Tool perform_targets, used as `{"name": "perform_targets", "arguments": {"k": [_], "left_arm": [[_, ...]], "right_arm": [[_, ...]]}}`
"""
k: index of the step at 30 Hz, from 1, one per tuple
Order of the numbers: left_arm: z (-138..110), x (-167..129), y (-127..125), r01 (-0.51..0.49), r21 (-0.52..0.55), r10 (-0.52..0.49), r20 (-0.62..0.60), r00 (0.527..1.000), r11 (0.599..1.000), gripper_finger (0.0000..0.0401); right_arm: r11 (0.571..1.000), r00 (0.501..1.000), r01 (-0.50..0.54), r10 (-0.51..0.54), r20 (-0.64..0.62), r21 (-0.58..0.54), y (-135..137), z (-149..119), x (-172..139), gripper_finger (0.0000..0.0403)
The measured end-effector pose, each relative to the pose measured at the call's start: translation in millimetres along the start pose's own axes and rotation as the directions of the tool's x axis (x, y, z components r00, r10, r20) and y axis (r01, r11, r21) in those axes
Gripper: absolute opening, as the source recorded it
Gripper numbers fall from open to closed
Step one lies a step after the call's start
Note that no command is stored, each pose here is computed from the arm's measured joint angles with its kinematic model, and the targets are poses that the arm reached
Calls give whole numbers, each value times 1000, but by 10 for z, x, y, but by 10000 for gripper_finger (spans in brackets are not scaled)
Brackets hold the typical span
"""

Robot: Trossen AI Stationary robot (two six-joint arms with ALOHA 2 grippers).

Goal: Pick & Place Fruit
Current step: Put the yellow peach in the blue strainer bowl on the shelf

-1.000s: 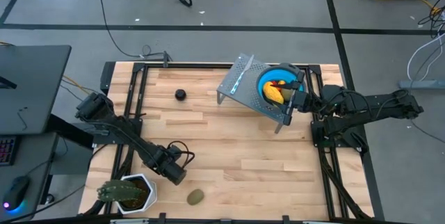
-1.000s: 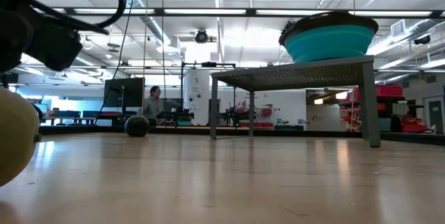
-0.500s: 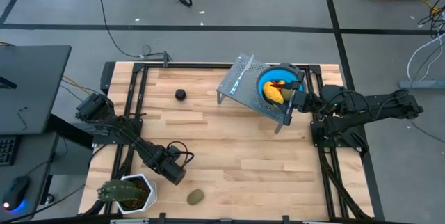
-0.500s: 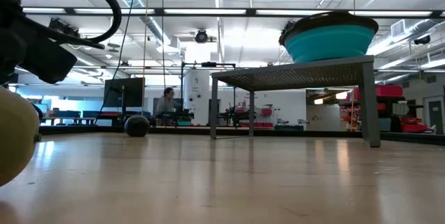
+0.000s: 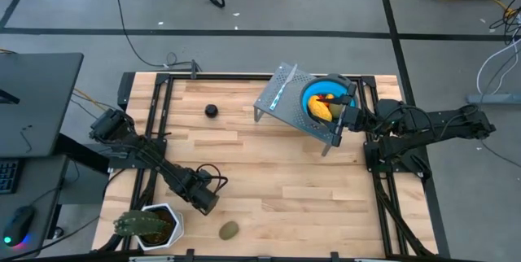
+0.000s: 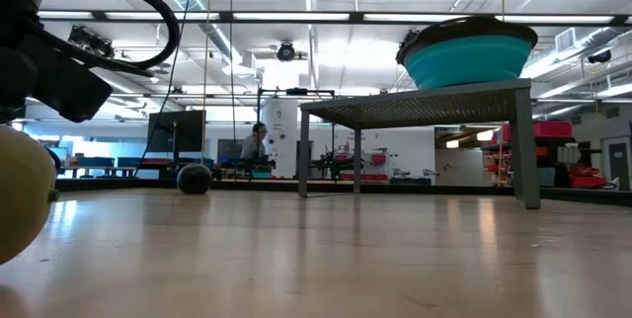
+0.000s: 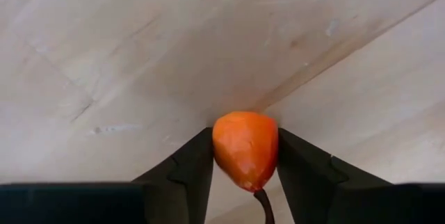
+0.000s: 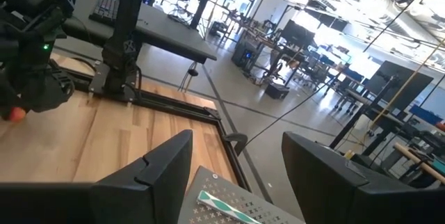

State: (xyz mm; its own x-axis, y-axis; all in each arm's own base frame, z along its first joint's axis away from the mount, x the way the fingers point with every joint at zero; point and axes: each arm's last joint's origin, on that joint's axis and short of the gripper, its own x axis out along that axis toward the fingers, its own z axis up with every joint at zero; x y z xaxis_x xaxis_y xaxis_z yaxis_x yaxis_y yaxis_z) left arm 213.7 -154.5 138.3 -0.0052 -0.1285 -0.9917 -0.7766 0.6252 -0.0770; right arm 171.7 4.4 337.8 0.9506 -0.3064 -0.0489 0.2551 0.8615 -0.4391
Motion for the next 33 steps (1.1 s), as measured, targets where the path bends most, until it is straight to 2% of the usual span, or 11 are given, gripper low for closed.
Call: {"name": "perform_targets", "arguments": {"k": [4, 9, 12, 16, 20, 23, 26, 28, 30, 33], "left_arm": [[115, -88, -94, 39, 43, -40, 27, 999, 998, 135], [341, -351, -299, 111, 136, -131, 151, 980, 984, 128], [501, -554, -413, 129, 213, -182, 250, 951, 969, 131], [735, -876, -543, 100, 311, -230, 416, 880, 945, 133], [904, -1196, -656, -5, 418, -266, 585, 766, 908, 129], [1014, -1411, -725, -143, 468, -276, 712, 646, 872, 131], [1128, -1590, -783, -316, 452, -268, 834, 483, 834, 135], [1185, -1664, -814, -435, 427, -263, 883, 388, 793, 135], [1233, -1728, -839, -532, 398, -263, 913, 313, 747, 135], [1320, -1832, -849, -628, 339, -255, 941, 223, 700, 134]], "right_arm": [[1000, 1000, 3, -3, 7, 3, -3, 7, 0, 233], [1000, 1000, 6, -6, 12, 6, -6, 12, 0, 233], [1000, 1000, 6, -6, 13, 6, -6, 13, 0, 233], [1000, 1000, 10, -10, 11, 6, -7, 12, 0, 233], [1000, 1000, 9, -9, 10, 6, -7, 12, 0, 233], [1000, 1000, 9, -9, 10, 6, -6, 12, 0, 233], [1000, 1000, 15, -15, 7, 6, -8, 11, 0, 233], [999, 999, 39, -39, -5, 21, -15, 7, 1, 233], [998, 999, 50, -49, -10, 47, -18, 6, 0, 233], [997, 999, 34, -34, -2, 66, -14, 8, 0, 233]]}}
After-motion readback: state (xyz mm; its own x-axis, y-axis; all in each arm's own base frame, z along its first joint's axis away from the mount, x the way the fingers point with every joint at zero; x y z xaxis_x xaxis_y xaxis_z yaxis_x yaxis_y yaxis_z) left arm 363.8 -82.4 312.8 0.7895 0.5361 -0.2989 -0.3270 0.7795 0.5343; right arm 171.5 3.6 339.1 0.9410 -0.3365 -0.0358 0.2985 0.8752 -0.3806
